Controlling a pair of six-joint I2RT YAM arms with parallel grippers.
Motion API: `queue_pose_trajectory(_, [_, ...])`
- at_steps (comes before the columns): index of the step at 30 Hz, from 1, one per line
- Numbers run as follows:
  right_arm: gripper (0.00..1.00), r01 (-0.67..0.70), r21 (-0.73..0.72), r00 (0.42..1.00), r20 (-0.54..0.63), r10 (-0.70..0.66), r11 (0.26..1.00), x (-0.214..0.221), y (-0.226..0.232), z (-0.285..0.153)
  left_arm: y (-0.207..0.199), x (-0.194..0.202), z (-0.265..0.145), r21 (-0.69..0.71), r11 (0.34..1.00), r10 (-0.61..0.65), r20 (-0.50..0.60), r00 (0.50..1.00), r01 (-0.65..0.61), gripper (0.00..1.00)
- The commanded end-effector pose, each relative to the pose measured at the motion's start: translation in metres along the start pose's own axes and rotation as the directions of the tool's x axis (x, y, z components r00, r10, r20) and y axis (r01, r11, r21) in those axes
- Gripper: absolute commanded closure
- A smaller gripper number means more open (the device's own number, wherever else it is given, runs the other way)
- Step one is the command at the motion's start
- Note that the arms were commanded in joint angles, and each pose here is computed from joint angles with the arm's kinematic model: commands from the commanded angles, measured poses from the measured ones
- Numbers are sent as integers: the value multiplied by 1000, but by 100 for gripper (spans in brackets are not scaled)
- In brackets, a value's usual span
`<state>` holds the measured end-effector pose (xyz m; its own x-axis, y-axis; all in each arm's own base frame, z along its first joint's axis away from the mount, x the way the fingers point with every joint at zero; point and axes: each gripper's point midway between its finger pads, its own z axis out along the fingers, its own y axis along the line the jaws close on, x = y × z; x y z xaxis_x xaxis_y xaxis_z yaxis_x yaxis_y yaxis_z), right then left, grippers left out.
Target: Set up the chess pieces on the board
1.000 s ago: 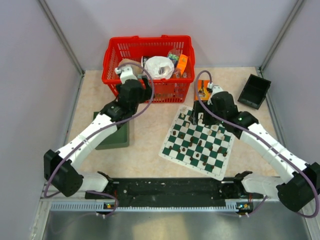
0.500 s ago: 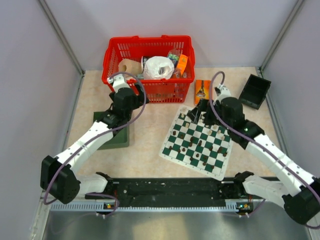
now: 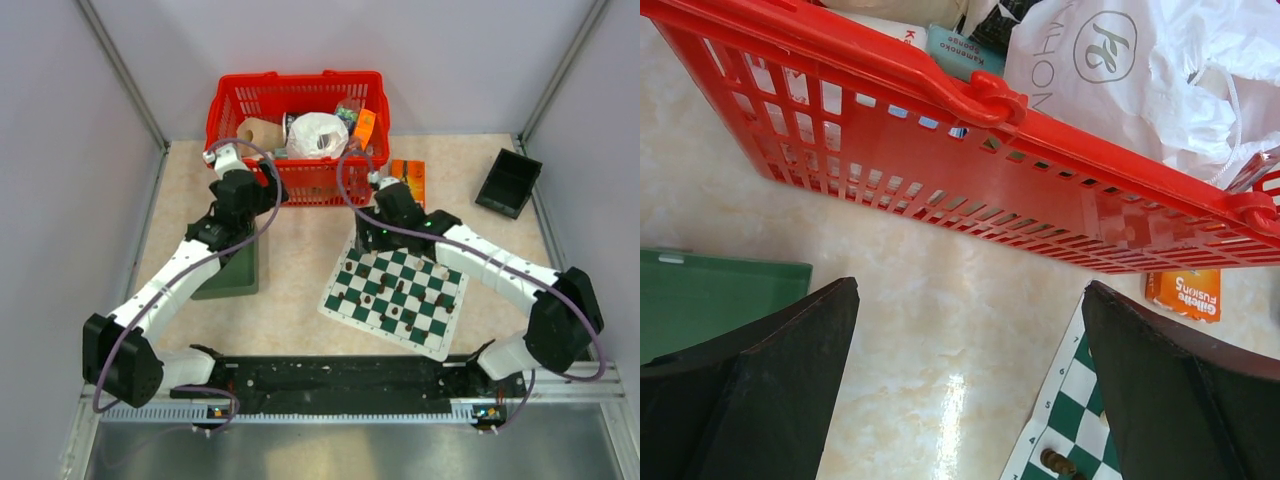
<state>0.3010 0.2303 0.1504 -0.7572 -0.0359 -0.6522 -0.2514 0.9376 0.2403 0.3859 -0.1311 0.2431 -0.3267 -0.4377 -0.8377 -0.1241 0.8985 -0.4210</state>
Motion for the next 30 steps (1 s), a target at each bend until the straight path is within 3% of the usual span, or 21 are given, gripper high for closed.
queue_pose_trajectory(1, [32, 150, -95, 989, 28, -148, 984, 0, 55, -12, -4, -18, -3, 29, 999, -38, 37, 999, 37, 1])
queue_pose_trajectory(6, [38, 199, -154, 978, -38, -207, 968, 39, 87, -3, 21, -15, -8, -59, 997, -42, 74, 996, 46, 1])
queue_pose_trajectory(14, [47, 224, -86, 961, -146, -235, 971, 80, 97, 23, 37, -29, -19, -110, 993, -37, 130, 991, 52, 1])
queue_pose_trajectory(30, [60, 213, -85, 943, -244, -227, 973, 109, 100, 44, 62, -31, -23, -167, 981, -76, 159, 984, 103, 1])
